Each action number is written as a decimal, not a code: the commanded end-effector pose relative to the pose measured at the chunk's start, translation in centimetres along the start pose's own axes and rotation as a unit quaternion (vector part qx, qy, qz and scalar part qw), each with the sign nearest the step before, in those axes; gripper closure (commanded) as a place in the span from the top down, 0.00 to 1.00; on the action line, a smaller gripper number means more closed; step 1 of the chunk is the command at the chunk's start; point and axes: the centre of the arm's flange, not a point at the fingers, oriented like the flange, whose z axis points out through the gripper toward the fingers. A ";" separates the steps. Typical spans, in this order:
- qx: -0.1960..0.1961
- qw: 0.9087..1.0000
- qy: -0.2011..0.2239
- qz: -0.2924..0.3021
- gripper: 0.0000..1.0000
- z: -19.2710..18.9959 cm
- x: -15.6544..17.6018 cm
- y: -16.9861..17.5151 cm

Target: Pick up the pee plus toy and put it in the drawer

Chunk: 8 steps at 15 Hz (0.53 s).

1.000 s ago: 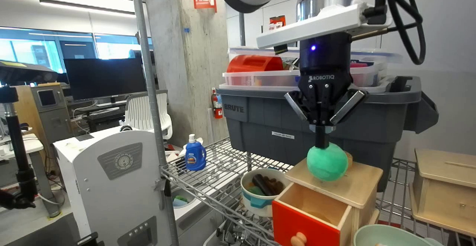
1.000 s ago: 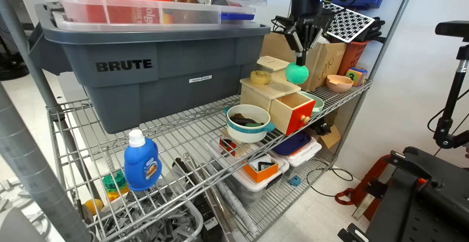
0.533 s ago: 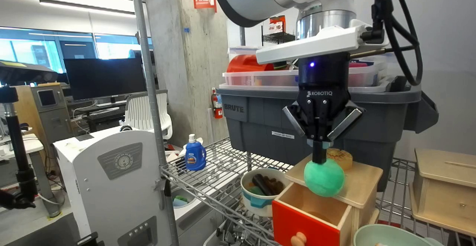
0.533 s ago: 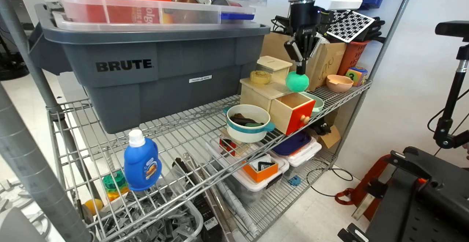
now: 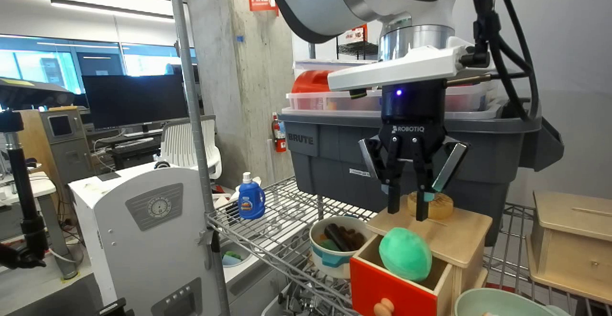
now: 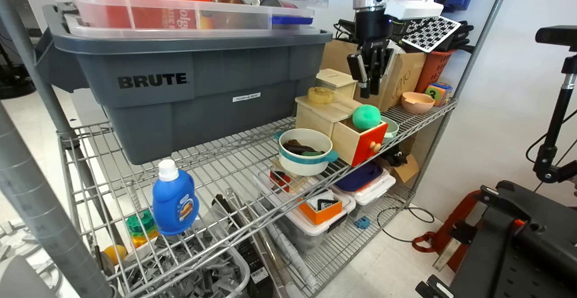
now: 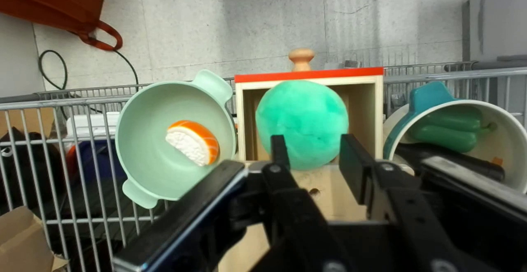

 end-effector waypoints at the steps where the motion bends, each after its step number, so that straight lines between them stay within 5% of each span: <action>1: -0.008 1.000 -0.007 -0.001 0.68 -0.7 0.6 -0.3; 5: -0.007 1.000 -0.006 -0.001 0.98 -0.8 0.5 -0.3; 8: -0.007 1.000 -0.007 -0.002 1.00 -0.5 0.3 -0.3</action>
